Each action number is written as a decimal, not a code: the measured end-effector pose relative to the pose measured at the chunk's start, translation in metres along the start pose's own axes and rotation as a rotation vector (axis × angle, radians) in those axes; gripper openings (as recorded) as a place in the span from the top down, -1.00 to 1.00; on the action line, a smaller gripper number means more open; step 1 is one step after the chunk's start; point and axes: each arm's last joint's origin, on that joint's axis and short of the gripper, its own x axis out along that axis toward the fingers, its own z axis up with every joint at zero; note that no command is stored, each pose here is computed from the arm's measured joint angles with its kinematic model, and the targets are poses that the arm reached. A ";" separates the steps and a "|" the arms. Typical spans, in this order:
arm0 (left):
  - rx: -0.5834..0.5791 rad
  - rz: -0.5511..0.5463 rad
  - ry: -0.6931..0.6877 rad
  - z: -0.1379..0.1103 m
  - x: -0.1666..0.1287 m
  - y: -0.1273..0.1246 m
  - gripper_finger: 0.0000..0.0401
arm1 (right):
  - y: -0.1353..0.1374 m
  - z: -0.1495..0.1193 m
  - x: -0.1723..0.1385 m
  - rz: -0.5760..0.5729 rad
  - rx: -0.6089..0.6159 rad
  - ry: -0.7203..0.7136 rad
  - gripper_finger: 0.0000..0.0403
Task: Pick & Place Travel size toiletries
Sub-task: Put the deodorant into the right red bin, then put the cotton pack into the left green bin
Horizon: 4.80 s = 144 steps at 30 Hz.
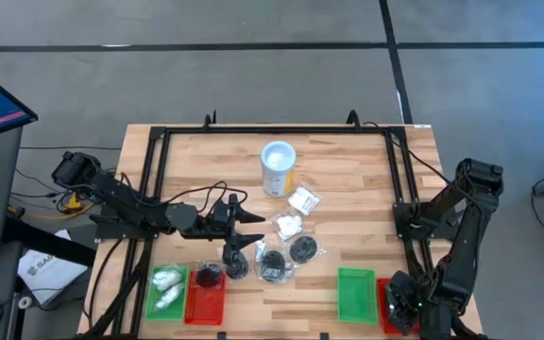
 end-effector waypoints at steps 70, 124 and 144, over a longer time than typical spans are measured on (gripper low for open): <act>-0.183 0.356 0.391 -0.092 0.035 0.086 -0.05 | 0.011 0.044 -0.034 0.160 -0.174 -0.139 0.33; -0.223 0.382 0.576 -0.141 0.052 0.106 0.50 | 0.047 0.130 -0.051 0.299 -0.514 -0.475 0.33; -0.191 0.364 0.568 -0.134 0.052 0.104 1.00 | 0.046 0.131 -0.051 0.283 -0.536 -0.507 0.37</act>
